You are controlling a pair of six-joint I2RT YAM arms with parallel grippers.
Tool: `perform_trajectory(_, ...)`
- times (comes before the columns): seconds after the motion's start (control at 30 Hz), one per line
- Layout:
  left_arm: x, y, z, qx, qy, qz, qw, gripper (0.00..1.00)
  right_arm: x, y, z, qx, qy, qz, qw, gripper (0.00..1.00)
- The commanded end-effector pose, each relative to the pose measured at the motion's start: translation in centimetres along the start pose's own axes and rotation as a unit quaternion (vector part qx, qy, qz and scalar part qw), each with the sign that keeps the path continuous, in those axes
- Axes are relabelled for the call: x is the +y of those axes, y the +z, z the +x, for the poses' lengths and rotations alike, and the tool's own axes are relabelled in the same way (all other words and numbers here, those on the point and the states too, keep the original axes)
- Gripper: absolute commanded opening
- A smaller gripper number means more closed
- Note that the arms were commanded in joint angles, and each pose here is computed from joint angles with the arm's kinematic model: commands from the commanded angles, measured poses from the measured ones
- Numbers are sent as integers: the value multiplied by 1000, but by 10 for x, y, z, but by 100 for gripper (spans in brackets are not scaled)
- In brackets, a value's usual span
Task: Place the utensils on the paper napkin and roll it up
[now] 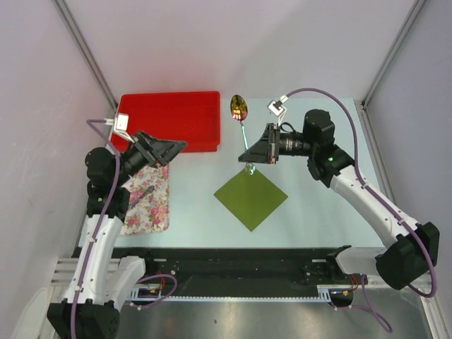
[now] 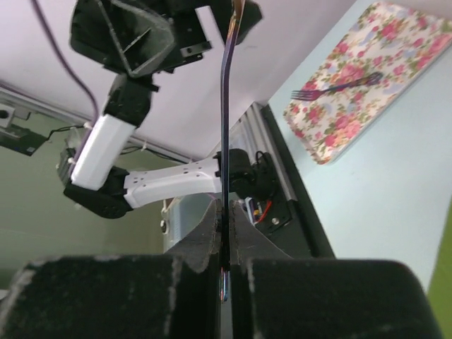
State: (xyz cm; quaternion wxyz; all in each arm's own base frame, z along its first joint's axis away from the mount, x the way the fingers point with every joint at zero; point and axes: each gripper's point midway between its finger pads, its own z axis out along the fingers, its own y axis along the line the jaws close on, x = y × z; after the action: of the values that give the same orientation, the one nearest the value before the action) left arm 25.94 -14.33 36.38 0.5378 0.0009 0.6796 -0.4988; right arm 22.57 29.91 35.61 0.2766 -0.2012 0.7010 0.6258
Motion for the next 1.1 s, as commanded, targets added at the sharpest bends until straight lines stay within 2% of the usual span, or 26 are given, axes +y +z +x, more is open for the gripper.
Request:
perform_trajectory(0.0, -57, -3, -5, -7, -13, 136, 991, 88, 32, 9, -4, -11, -24, -53, 998, 0)
perform_trajectory(0.2, -66, 3, 10, -11, -16, 175, 984, 85, 34, 26, 3, 11, -29, -71, 997, 0)
perform_trajectory(0.3, -69, 10, 10, -14, -33, 186, 982, 77, 37, 41, 8, 28, -30, -83, 996, 0)
perform_trajectory(0.53, -76, 31, 27, 19, -44, 194, 980, 61, 38, 58, 3, 32, -29, -94, 995, 0)
perform_trajectory(0.7, -76, 41, 30, 28, -77, 199, 977, 55, 43, 60, 5, 37, -33, -102, 994, 0)
perform_trajectory(0.93, -88, 50, 24, 24, -70, 223, 972, 43, 43, 61, 6, 38, -30, -104, 993, 0)
perform_trajectory(1.07, -95, 54, 22, 23, -66, 234, 970, 42, 44, 61, 6, 39, -26, -106, 993, 0)
